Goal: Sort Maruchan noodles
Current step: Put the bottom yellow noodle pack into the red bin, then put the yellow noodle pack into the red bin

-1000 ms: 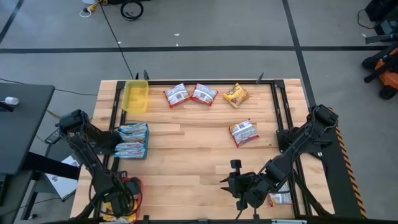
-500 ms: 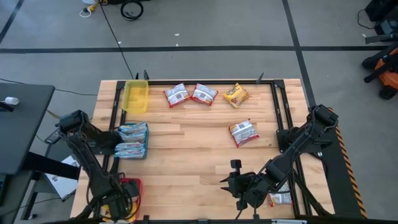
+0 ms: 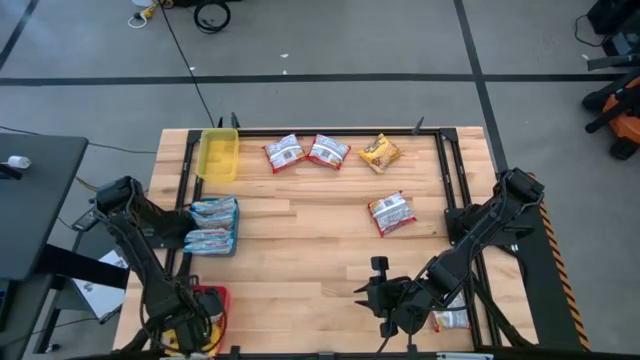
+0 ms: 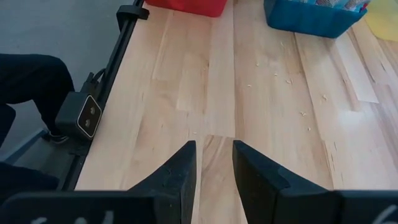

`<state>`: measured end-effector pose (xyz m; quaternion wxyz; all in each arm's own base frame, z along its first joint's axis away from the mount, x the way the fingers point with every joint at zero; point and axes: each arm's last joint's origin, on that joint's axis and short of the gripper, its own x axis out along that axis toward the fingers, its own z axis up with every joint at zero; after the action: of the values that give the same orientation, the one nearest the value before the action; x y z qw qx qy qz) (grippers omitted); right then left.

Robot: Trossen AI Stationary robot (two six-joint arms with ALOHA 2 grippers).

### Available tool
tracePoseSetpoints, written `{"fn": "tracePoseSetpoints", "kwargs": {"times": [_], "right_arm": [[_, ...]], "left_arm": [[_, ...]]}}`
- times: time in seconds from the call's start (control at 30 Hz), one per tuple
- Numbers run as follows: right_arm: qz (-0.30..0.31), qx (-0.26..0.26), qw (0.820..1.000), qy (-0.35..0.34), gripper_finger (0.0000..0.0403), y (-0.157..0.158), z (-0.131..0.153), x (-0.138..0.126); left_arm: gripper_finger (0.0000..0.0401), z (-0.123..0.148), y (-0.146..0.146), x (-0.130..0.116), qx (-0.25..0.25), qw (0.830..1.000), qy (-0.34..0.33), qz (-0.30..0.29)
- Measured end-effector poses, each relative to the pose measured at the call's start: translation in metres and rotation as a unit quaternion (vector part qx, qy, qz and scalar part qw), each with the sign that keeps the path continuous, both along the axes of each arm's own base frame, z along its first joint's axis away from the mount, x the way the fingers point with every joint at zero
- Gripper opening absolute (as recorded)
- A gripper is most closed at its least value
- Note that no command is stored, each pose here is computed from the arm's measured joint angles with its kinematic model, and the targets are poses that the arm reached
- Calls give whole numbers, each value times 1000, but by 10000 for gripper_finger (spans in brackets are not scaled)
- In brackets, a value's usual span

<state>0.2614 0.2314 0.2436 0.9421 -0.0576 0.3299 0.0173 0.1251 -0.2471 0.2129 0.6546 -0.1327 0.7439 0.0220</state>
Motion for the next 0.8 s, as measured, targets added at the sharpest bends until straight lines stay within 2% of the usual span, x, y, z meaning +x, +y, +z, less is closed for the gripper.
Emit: {"fn": "tracePoseSetpoints", "kwargs": {"times": [0.33,0.57,0.63,0.7,0.8], "right_arm": [[1,-9,1000,10,110,-1,-2,-1],[0,-12,1000,12,110,-2,-2,-2],[0,-13,1000,12,110,-2,-2,-2],[-1,-12,1000,12,110,-2,-2,-2],[-7,-5,1000,11,110,-2,-2,-2]], "left_arm": [[236,-1,5,13,-44,997,56,21],[245,23,12,34,-60,998,34,-8],[239,32,20,38,-30,999,27,-18],[231,36,31,38,28,999,23,-24],[216,31,47,40,85,995,36,-28]]}}
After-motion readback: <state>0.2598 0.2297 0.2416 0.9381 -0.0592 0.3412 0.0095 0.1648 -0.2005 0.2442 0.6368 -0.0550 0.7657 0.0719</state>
